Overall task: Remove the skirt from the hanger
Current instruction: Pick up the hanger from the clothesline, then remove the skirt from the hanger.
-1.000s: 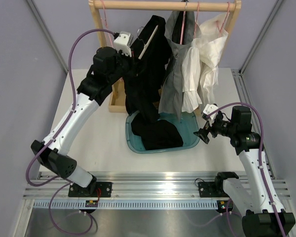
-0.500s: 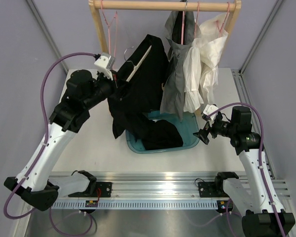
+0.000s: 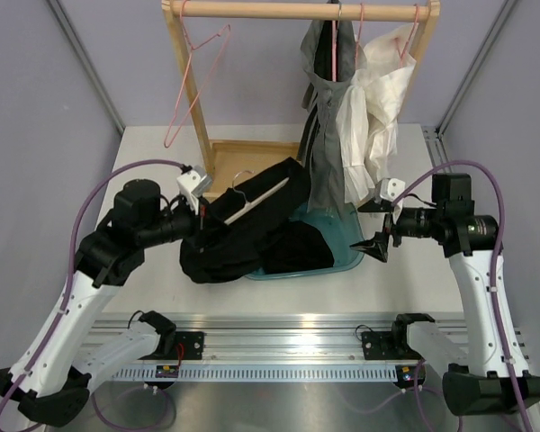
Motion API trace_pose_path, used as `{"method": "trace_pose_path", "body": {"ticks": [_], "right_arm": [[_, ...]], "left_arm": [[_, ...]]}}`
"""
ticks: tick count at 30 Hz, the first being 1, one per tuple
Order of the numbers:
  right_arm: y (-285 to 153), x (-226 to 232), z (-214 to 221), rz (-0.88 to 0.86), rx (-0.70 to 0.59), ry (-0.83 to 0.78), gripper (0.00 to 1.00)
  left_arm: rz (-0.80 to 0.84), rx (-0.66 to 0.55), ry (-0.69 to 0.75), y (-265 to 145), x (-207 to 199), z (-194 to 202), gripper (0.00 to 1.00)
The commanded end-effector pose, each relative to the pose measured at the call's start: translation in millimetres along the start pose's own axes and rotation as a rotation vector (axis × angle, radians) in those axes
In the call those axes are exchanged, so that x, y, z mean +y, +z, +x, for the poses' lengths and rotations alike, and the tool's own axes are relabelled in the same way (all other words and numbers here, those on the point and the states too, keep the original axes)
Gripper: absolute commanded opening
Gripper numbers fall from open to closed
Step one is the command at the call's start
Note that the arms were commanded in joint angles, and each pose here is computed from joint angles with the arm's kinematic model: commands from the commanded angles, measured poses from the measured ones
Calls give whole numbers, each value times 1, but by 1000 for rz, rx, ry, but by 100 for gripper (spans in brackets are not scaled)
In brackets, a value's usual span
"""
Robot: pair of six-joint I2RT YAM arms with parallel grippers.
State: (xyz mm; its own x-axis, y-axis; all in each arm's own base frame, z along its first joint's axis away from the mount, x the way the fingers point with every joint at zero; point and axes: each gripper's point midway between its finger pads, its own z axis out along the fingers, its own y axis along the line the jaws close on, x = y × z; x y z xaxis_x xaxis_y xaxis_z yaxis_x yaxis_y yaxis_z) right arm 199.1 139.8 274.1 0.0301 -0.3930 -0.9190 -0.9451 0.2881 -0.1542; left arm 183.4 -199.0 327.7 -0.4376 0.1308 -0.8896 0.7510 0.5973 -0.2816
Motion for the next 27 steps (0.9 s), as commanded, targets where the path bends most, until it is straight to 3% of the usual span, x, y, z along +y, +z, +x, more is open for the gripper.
{"method": "trace_pose_path", "body": {"ticks": [1,5,6,7,12,15,19,27], "right_arm": [[-7,28,-43,-157,-85,21,99],[7,13,-88,-172,-133,141,99],[13,12,-94,-165,-121,258,99],[26,3,-103,-119,-117,214,99],[54,-30,-122,-22,-70,437,100],[63,-46,-130,40,-70,475,99],[84,-64,-123,182,-5,554,99],[119,-61,-75,229,189,494,100]], "left_arm": [[123,35,34,-11,-23,28,0],[22,14,36,-13,-8,43,0],[-2,23,38,-12,-4,49,0],[-10,22,43,-11,-3,51,0],[-68,42,82,-10,0,66,0],[-98,72,123,-5,2,76,0],[-143,95,206,6,2,77,0],[-265,82,391,16,2,56,0]]}}
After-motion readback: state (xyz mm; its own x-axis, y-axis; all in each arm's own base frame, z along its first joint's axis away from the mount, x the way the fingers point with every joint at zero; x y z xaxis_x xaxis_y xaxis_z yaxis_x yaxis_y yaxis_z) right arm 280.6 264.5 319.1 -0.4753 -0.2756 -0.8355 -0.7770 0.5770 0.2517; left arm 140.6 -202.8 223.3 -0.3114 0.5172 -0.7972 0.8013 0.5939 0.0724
